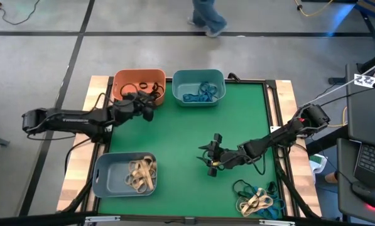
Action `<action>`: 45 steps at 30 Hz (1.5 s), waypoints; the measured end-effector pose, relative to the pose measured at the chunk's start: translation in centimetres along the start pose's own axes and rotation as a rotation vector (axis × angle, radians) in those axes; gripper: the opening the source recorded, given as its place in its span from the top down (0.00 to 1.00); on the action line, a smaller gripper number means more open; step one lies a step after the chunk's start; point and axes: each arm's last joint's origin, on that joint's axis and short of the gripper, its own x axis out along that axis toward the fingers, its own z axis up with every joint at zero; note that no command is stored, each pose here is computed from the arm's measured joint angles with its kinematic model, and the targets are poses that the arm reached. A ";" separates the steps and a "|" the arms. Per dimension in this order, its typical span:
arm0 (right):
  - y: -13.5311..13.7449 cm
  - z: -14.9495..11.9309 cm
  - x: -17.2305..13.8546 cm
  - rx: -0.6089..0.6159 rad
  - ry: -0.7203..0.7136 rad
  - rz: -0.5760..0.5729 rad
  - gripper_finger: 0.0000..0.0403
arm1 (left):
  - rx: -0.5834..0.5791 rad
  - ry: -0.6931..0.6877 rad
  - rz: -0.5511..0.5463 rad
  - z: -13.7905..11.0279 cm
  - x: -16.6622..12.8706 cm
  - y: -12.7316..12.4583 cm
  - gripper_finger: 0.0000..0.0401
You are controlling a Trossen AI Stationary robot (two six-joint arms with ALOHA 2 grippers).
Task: Sort rubber bands into baskets
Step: Put the black rubber band into the orange bin
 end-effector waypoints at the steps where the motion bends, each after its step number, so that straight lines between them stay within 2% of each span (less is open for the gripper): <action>1: 0.0 0.0 0.0 0.000 0.000 0.000 0.51 | 0.017 -0.009 0.023 0.5 -0.1 0.1 0.99; 8: 0.0 0.0 0.0 0.001 0.001 0.000 0.51 | 0.111 -0.059 0.176 3.0 -0.3 1.4 0.99; 15: 0.0 -0.1 0.0 -0.003 0.007 -0.002 0.51 | 0.216 -0.066 0.386 3.5 0.1 3.1 0.99; 20: 0.0 -0.1 0.0 -0.003 0.007 -0.002 0.51 | 0.181 -0.057 0.437 3.7 0.5 4.1 0.98; 23: 0.0 -0.1 0.0 -0.003 0.007 -0.002 0.51 | 0.180 -0.030 0.400 3.6 0.6 4.4 0.95; 27: 0.0 -0.1 0.0 -0.003 0.007 -0.002 0.51 | 0.193 0.028 0.347 3.1 0.7 4.5 0.82; 30: 0.0 -0.1 0.0 -0.003 0.007 -0.002 0.51 | 0.242 0.144 0.249 3.3 0.5 4.3 0.72; 34: 0.0 -0.1 0.0 -0.003 0.007 -0.002 0.51 | 0.244 0.317 0.113 5.3 -0.9 3.7 0.63; 39: 0.0 -0.1 0.0 -0.001 0.007 -0.002 0.51 | 0.190 0.420 0.030 7.9 -2.9 3.0 0.61; 42: 0.0 -0.1 0.0 0.007 0.007 0.001 0.51 | 0.176 0.416 -0.109 8.7 -3.5 1.8 0.62; 45: 0.0 -0.1 0.0 0.007 0.006 0.002 0.51 | 0.160 0.356 -0.262 9.3 -3.9 0.2 0.63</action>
